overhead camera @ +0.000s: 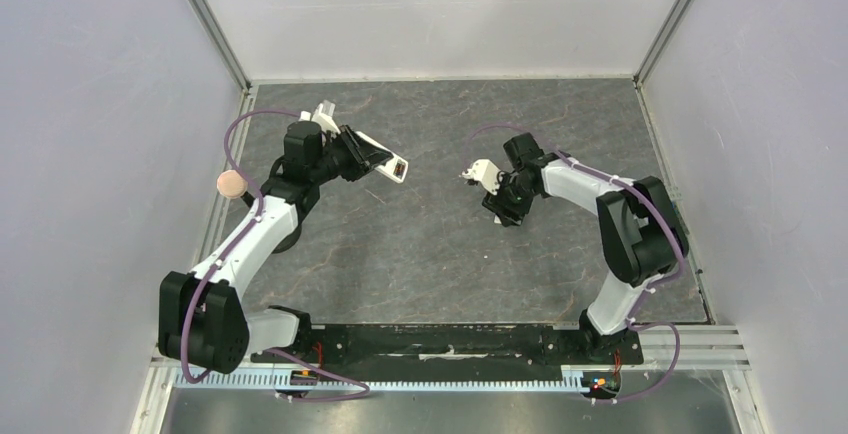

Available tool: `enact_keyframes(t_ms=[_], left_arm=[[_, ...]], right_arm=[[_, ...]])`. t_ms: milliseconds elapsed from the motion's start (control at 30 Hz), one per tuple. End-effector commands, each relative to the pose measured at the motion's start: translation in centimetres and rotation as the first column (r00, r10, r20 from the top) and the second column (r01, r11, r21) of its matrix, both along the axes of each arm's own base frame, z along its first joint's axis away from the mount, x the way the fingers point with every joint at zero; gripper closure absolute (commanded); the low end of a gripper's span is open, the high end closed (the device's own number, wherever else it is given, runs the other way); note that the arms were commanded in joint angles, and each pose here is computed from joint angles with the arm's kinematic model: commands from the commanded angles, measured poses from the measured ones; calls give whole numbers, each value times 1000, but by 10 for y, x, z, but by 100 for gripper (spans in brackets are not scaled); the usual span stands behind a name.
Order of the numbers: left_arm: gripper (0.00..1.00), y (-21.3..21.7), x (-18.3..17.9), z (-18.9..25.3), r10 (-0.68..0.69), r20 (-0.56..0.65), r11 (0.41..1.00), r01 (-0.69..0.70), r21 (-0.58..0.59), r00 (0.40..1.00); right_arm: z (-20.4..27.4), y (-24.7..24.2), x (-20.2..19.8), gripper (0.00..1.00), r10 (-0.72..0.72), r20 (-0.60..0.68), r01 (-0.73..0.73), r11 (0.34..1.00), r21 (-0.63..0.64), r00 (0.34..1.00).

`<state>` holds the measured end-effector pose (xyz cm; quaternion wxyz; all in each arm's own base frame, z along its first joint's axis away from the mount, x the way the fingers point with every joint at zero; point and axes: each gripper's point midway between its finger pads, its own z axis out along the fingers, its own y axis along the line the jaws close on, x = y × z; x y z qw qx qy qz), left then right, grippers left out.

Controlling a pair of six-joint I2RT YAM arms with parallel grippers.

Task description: Load the batteries into the remote control

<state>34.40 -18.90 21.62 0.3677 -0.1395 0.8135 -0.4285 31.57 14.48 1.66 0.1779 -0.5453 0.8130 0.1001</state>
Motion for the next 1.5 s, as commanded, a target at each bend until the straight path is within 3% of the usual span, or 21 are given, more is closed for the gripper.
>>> enact_keyframes(t_ms=[0, 167, 433, 600, 800, 1167, 1467], left_arm=[[98, -5, 1, 15, -24, 58, 999, 27, -47, 998], [98, -18, -1, 7, -56, 99, 995, 64, -79, 994], [98, -38, 2, -6, -39, 275, 997, 56, -52, 961], [98, -63, -5, -4, -52, 379, 996, 77, -50, 924], [98, -87, -18, 0, -68, 447, 997, 76, -1, 892], [98, -109, -40, -12, -241, 447, 969, 191, 153, 862], [98, -117, -43, -11, -283, 402, 954, 214, 209, 871]], right_arm=[[6, 9, 0, 60, -2, 60, -2, 998, 66, 998], [29, 29, -2, 60, -14, 140, -12, 984, 179, 990], [86, 69, -16, 61, -95, 202, 3, 911, 413, 975], [107, 96, -36, 67, -145, 219, 26, 881, 472, 965], [139, 117, -53, 68, -272, 204, 93, 785, 613, 940], [163, 113, -44, 68, -332, 256, 107, 773, 625, 908], [165, 121, -42, 68, -316, 281, 89, 792, 605, 906]])
